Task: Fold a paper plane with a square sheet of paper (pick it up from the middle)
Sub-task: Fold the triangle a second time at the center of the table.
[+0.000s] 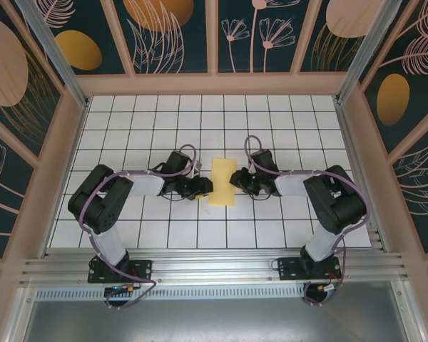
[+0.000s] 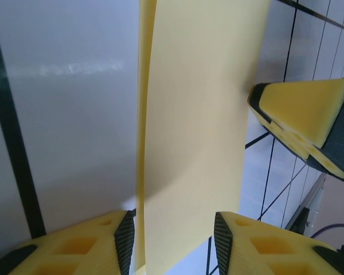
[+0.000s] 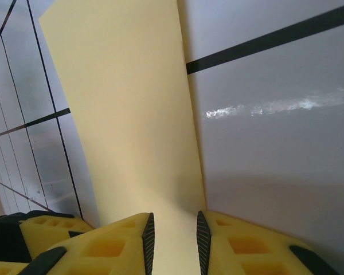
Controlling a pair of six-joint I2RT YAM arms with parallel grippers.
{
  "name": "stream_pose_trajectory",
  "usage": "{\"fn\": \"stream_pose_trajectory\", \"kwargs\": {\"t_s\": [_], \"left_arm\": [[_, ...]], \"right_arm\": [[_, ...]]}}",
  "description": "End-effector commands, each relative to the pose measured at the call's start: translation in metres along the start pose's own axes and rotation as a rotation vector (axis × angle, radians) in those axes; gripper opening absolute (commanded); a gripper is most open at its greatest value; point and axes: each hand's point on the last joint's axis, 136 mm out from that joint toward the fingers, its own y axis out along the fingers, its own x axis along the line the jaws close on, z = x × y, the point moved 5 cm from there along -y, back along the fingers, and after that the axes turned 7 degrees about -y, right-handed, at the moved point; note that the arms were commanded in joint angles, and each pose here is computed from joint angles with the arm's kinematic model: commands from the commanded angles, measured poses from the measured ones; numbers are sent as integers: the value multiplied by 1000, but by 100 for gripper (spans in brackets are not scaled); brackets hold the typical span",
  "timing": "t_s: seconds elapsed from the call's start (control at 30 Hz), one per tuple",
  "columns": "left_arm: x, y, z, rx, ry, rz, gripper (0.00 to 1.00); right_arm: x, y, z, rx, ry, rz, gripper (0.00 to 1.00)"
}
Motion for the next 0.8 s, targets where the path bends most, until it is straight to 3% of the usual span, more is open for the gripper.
{"fn": "stream_pose_trajectory", "kwargs": {"t_s": [0.0,0.43,0.57,0.77], "left_arm": [[0,2,10,54,9,14,44],[1,6,10,63,15,-2,42],[3,-2,7,9,16,-52,46],[12,-3,14,23,-11,-68,48]], "right_arm": [[-29,10,17,54,48,94,30],[-29,12,19,58,51,94,30],[-30,12,19,59,52,96,30],[-31,13,20,59,54,99,30]]}}
